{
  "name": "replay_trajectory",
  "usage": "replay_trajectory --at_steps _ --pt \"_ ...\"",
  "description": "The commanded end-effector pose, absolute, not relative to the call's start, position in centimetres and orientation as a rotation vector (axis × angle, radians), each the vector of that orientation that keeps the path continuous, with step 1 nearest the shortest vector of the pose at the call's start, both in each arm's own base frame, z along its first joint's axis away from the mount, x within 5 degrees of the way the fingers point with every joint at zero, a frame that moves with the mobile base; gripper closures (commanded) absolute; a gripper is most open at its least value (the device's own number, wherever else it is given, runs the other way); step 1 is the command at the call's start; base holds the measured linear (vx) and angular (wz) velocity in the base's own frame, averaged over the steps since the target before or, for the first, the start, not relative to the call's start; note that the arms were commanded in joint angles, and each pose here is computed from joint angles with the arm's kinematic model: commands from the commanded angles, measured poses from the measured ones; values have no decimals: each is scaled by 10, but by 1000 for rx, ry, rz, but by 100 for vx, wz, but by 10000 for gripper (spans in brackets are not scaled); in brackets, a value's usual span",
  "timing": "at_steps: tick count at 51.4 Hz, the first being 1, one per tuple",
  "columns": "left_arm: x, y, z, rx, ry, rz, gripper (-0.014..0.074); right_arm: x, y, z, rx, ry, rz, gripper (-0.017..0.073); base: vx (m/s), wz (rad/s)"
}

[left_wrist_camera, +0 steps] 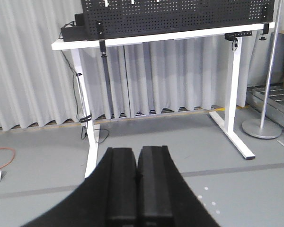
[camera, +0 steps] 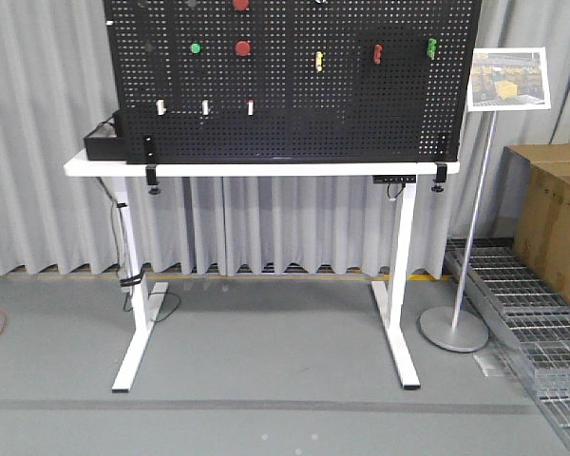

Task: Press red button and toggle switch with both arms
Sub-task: 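Drive the base forward until the pegboard fills the view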

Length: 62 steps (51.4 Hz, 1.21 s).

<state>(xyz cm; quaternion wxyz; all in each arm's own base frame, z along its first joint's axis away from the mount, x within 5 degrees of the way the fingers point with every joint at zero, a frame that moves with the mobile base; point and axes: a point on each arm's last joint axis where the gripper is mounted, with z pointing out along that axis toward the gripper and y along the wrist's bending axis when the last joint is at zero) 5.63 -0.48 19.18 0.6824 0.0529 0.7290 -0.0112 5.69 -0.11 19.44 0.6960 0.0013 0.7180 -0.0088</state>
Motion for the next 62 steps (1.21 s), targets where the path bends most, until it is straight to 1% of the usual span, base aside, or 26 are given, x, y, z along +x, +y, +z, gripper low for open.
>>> replay_trajectory --at_steps 1,38,62 --pt "57 -5 189 106 1570 -33 592 56 -1 199 -5 1516 -30 562 34 -6" --pt "57 -5 189 106 1570 -33 592 56 -1 199 -5 1516 -30 562 46 0" --pt "57 -5 189 106 1570 -33 592 56 -1 199 -5 1516 -30 562 51 8"
